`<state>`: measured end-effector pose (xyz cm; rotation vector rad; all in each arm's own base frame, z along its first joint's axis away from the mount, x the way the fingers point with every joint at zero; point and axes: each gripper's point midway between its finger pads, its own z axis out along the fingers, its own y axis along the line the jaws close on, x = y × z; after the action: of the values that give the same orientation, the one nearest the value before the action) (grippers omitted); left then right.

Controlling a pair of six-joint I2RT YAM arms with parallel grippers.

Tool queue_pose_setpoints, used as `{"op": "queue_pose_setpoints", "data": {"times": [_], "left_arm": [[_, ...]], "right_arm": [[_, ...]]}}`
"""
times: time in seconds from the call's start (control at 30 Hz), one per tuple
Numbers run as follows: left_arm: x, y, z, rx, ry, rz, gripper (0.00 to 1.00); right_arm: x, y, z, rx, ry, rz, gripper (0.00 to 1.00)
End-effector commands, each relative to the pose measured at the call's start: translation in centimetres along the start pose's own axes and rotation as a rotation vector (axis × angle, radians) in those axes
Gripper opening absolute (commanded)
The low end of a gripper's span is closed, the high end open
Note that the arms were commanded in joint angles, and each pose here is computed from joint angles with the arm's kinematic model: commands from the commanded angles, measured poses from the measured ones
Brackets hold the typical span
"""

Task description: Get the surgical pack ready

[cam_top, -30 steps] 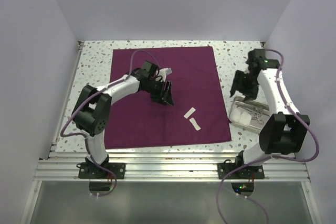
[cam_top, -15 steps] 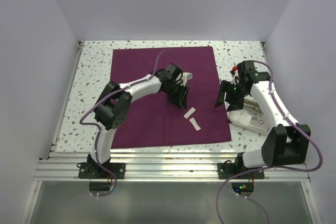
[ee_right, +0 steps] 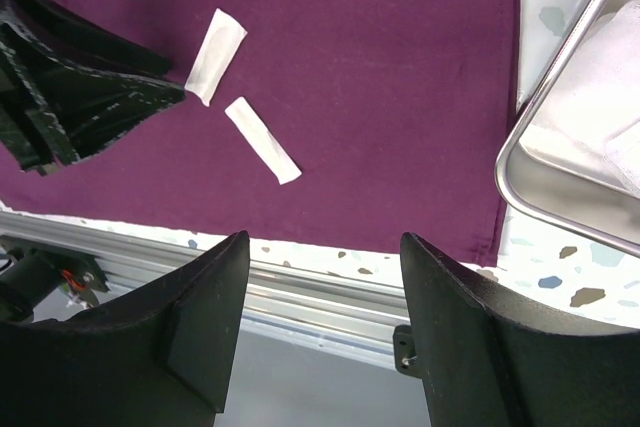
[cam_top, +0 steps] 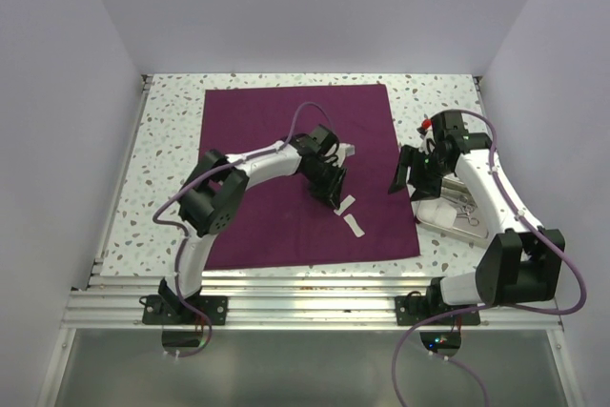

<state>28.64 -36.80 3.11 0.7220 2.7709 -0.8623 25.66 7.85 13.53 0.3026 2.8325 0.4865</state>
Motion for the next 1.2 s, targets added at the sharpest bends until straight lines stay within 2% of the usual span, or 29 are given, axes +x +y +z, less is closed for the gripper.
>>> {"op": "queue_pose_setpoints", "data": {"times": [0.0, 0.5, 0.7, 0.83, 1.03, 1.17], "left_arm": [[0.2, -0.8, 0.5, 0.025, 0.016, 0.006, 0.34], [1.4, -0.9, 2.4, 0.027, 0.073, 0.005, 0.31], [1.4, -1.1, 2.5, 0.032, 0.078, 0.013, 0.22], [0.7, -1.3, 1.9, 0.027, 0.069, 0.034, 0.04], [-0.8, -1.8, -0.6, 0.019, 0.029, 0.070, 0.00], [-2.3, -2.8, -3.2, 0.069, -0.028, 0.082, 0.00]], "right_arm": [[-0.2, 0.7, -0.5, -0.042, -0.026, -0.015, 0.66], [0.1, 0.6, -0.3, -0.042, -0.016, -0.022, 0.66], [0.1, 0.7, -0.1, -0.049, -0.010, -0.018, 0.66], [0.2, 1.0, 0.2, -0.063, 0.000, -0.014, 0.66], [0.6, 2.4, 1.6, -0.143, 0.051, 0.018, 0.66], [0.8, 5.0, 3.1, -0.291, 0.089, 0.107, 0.65]]}}
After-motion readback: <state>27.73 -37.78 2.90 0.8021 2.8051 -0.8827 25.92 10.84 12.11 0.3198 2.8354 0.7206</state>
